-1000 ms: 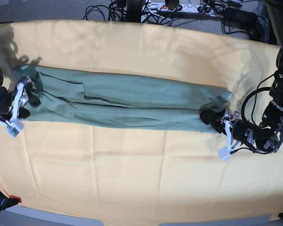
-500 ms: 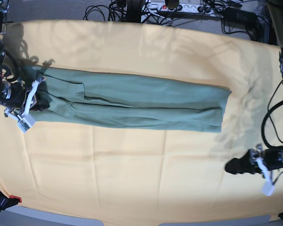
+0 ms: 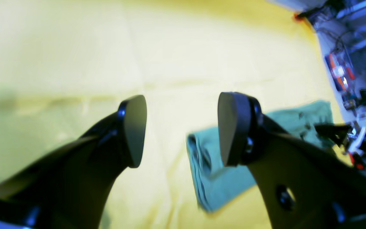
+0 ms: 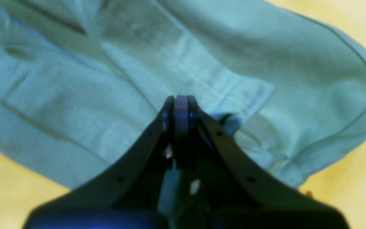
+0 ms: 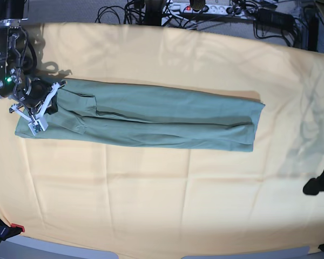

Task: Fold the T-shirt properly
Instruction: 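Move the left gripper to the opposite shirt end and pinch it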

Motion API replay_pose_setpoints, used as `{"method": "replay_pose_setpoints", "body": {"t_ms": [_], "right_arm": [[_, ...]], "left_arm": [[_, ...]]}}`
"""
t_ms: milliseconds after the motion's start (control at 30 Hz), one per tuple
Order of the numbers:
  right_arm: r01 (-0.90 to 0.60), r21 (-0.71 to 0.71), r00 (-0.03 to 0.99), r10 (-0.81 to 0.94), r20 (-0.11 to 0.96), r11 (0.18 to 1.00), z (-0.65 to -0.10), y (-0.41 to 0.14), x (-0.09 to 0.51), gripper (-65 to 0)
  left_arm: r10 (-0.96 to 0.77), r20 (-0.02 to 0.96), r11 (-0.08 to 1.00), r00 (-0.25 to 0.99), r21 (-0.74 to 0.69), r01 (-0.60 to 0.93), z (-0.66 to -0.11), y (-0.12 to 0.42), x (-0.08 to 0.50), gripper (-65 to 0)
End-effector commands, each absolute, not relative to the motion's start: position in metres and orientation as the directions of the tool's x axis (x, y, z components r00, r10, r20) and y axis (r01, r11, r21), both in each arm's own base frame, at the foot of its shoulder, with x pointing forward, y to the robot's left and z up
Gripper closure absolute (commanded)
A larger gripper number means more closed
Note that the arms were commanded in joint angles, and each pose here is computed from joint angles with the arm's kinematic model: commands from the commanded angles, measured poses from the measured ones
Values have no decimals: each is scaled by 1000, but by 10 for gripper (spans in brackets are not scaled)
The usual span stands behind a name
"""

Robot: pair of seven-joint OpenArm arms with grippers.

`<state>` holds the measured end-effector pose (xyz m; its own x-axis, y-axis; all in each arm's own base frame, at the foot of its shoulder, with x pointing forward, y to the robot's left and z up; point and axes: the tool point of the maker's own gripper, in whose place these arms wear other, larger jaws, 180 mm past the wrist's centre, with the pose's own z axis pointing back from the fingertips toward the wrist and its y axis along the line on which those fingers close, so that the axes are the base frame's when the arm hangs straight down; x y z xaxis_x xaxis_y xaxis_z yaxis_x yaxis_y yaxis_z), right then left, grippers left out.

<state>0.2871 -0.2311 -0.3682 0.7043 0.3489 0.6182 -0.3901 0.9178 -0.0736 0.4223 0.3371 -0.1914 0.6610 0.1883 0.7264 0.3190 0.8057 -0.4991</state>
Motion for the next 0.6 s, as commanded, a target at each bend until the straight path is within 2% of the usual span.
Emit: {"method": "replay_pose_setpoints", "body": {"t_ms": [0,367,567], "right_arm": [[-388,-90,680,351,644,917,-358,-233,294,0],[-386,-80,680,342,649,919,-359,-229,295,0],[-386,-80,680,342,648,919,-359,-229,294,0]], "left_arm": [[205,752,799,626,-498,337,-176,341,423,-373],[211,554,770,805,-601,212,-281,328,364,-373],[210,491,741,846,-645,190,-312,308,349,-373]]}}
